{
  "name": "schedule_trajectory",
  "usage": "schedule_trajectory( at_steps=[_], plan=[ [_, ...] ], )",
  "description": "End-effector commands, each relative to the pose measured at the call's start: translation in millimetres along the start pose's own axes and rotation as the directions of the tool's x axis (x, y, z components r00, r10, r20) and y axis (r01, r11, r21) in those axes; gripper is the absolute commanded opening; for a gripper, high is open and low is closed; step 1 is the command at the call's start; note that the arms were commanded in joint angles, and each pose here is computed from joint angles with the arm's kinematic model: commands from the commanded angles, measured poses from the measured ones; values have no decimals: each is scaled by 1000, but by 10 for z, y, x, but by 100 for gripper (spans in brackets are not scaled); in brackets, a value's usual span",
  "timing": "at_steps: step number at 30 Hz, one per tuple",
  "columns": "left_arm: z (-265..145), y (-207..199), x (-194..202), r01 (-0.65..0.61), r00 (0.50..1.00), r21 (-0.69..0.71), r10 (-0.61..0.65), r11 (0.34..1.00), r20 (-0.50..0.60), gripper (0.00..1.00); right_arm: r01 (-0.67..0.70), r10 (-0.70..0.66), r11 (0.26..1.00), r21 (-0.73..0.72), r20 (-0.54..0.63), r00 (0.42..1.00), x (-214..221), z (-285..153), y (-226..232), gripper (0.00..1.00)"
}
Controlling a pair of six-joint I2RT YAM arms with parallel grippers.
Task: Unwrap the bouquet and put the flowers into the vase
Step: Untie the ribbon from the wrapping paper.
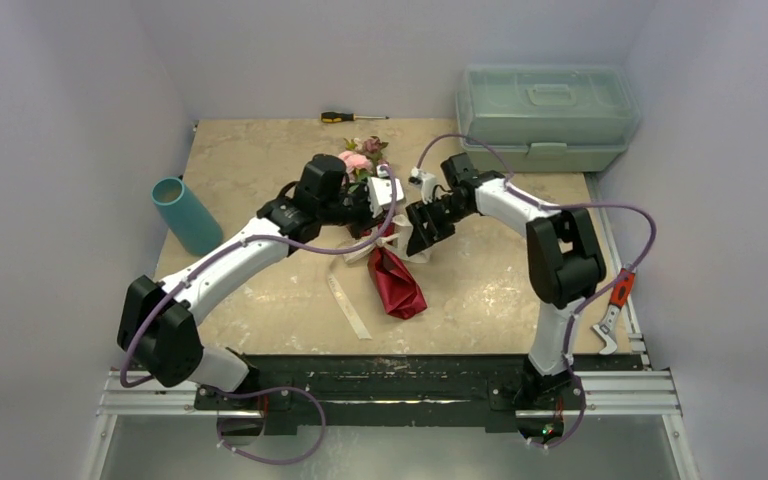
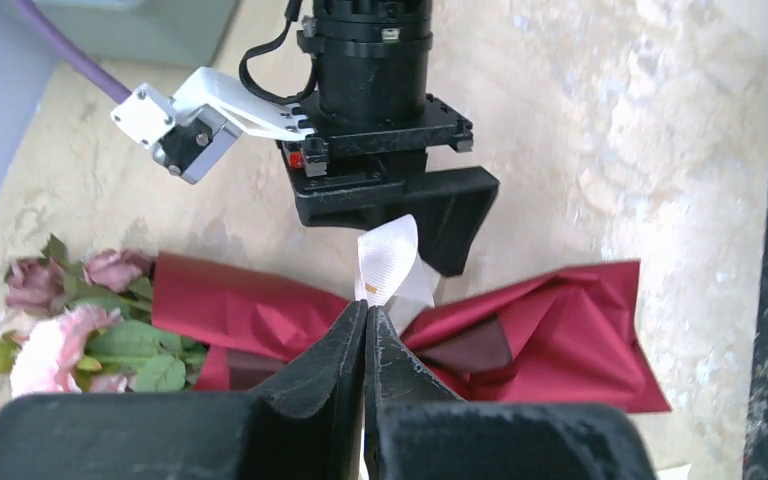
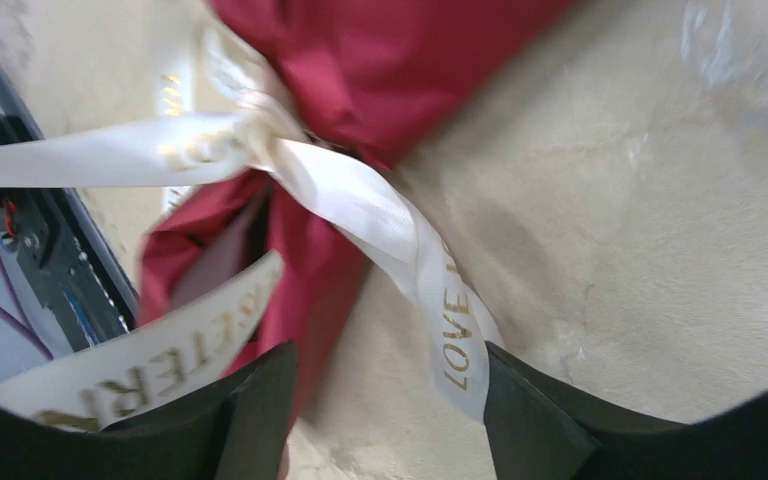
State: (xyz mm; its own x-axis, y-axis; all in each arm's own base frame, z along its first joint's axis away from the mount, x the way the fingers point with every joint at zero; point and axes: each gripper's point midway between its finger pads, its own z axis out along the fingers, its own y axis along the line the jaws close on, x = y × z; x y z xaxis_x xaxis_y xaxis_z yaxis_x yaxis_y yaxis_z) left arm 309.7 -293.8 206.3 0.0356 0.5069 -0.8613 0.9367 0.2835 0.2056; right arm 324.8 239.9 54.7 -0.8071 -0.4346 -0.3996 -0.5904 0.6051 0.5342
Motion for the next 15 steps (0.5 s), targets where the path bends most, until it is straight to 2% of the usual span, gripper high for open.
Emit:
schedule_trajectory(
  at_steps=[1,6,13,15],
  plan=[
    [-41,59,-458,81,987,23,-83,996,136,0,168,-176,984,51,222,959,-433,-550,317,72],
    [23,135,-457,220,961,55,-226,974,157,0,234,-239,970,59,371,897,-601,-766,574,80],
    [68,289,-411,362,910,90,-373,928,183,0,245,-208,969,-30,436,876,-711,-685,735,82],
    [79,313,-391,370,907,98,-382,924,178,0,261,-213,964,-42,462,861,-779,-690,782,82]
  ],
)
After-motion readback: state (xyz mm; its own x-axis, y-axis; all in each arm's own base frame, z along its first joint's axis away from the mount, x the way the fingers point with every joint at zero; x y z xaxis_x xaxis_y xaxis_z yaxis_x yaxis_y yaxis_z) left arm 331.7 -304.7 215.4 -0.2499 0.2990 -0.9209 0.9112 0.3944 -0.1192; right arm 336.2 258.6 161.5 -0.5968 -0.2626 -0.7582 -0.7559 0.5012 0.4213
